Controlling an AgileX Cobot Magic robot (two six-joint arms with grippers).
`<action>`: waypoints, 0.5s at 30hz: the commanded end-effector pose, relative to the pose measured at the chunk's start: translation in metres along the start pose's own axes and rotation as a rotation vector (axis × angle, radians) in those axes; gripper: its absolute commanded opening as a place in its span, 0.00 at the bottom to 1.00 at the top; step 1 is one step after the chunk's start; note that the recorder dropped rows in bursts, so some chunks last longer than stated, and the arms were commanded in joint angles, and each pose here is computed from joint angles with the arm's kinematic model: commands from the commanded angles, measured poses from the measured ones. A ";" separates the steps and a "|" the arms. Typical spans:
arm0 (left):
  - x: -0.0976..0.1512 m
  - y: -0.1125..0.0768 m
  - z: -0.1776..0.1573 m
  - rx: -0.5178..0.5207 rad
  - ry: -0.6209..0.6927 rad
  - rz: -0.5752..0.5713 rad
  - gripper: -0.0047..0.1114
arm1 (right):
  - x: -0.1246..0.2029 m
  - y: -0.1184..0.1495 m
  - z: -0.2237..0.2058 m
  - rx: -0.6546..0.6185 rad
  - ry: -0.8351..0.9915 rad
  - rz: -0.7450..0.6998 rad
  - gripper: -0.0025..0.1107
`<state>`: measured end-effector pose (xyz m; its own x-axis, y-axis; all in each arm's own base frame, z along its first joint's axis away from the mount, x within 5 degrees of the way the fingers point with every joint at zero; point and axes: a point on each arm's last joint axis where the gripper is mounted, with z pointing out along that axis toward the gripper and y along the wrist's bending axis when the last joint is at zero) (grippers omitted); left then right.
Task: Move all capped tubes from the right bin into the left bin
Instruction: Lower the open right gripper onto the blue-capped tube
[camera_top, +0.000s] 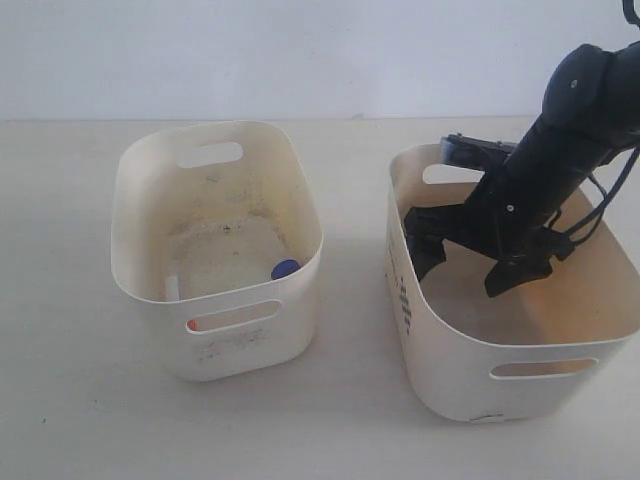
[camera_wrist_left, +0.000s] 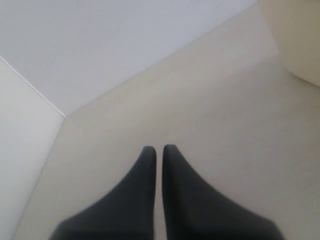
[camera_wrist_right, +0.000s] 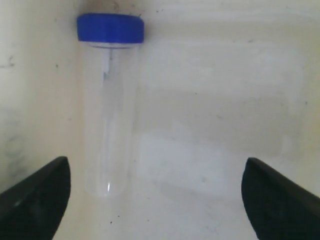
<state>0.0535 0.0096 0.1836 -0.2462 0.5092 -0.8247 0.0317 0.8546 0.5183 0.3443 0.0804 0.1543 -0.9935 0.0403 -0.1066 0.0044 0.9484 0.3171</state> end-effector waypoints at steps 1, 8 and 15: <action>-0.001 0.001 0.000 0.001 -0.006 -0.004 0.08 | 0.003 0.008 0.010 -0.002 0.008 -0.019 0.78; -0.001 0.001 0.000 0.001 -0.006 -0.004 0.08 | 0.005 0.017 0.030 0.010 0.025 -0.041 0.76; -0.001 0.001 0.000 0.001 -0.006 -0.004 0.08 | 0.004 0.014 0.031 0.037 0.018 -0.032 0.39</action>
<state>0.0535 0.0096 0.1836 -0.2462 0.5092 -0.8247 0.0317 0.8546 0.5183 0.3434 0.1066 0.1348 -0.9955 0.0165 -0.0930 -0.0129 0.9516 0.3071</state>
